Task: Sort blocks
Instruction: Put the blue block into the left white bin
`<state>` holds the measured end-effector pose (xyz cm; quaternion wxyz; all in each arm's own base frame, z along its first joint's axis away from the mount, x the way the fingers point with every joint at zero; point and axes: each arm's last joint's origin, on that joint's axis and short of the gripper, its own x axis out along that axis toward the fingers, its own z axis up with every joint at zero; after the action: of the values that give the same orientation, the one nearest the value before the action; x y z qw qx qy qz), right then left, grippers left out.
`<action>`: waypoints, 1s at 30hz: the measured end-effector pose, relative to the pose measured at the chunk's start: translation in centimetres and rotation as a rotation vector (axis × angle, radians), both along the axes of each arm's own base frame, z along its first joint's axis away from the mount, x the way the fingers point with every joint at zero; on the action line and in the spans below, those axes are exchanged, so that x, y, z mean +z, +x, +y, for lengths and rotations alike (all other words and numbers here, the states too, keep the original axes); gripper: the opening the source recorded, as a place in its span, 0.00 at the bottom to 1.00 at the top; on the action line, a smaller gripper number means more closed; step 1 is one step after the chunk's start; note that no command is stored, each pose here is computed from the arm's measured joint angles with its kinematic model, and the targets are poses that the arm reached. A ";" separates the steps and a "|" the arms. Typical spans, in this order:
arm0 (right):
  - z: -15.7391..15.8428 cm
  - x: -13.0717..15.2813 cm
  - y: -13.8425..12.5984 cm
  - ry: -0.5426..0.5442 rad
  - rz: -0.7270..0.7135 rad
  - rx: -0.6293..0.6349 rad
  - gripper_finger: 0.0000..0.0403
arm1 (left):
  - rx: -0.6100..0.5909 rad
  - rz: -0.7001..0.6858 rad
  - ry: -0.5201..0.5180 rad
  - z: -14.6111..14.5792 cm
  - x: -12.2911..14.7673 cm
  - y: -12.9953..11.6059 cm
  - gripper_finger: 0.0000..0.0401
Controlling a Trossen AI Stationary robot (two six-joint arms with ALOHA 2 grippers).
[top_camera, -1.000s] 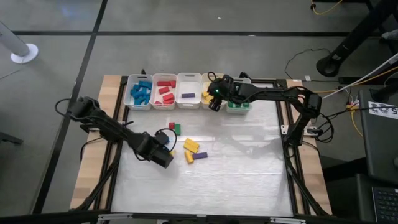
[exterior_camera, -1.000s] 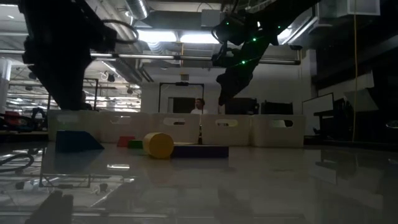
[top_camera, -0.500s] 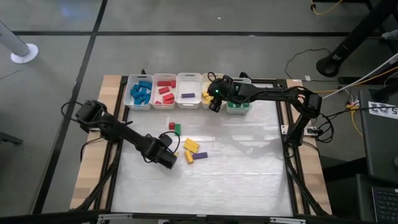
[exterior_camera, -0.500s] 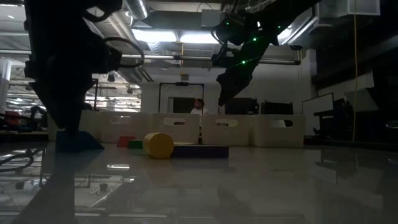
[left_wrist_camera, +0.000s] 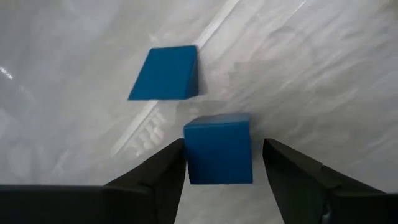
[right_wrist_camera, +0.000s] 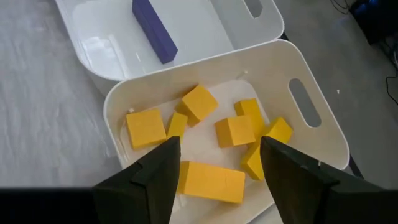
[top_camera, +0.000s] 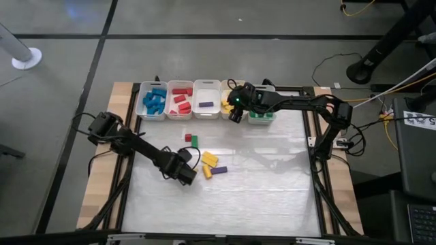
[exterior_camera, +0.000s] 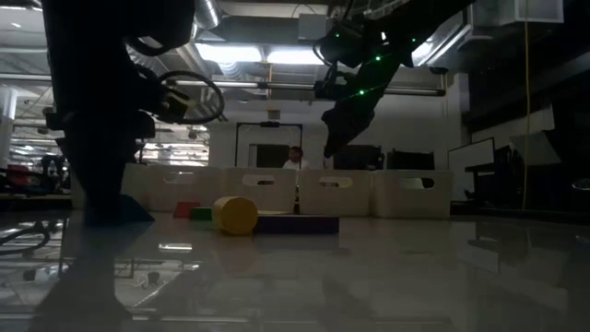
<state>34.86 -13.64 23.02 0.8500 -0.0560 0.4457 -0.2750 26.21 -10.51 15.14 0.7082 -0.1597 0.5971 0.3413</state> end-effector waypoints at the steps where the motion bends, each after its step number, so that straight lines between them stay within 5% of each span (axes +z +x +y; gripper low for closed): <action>1: 0.0 0.0 0.0 0.002 0.000 0.001 0.55 | -0.011 0.001 0.000 0.0 0.0 0.0 0.48; 8: 0.1 -0.2 -0.2 0.024 0.014 -0.002 0.55 | -0.044 0.001 -0.003 0.4 0.0 0.4 0.30; 18: 0.2 -0.2 -0.1 0.047 0.002 -0.005 0.55 | -0.106 -0.008 -0.004 1.7 1.9 0.0 0.29; 30: 4.1 -0.3 1.2 0.125 -0.018 0.163 0.55 | -0.010 0.040 0.251 7.3 8.8 -5.2 0.29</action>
<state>36.04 -9.58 22.76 0.8754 -0.0364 0.4484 -0.1769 21.04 -3.21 23.92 0.7122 -0.0598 0.5645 0.4129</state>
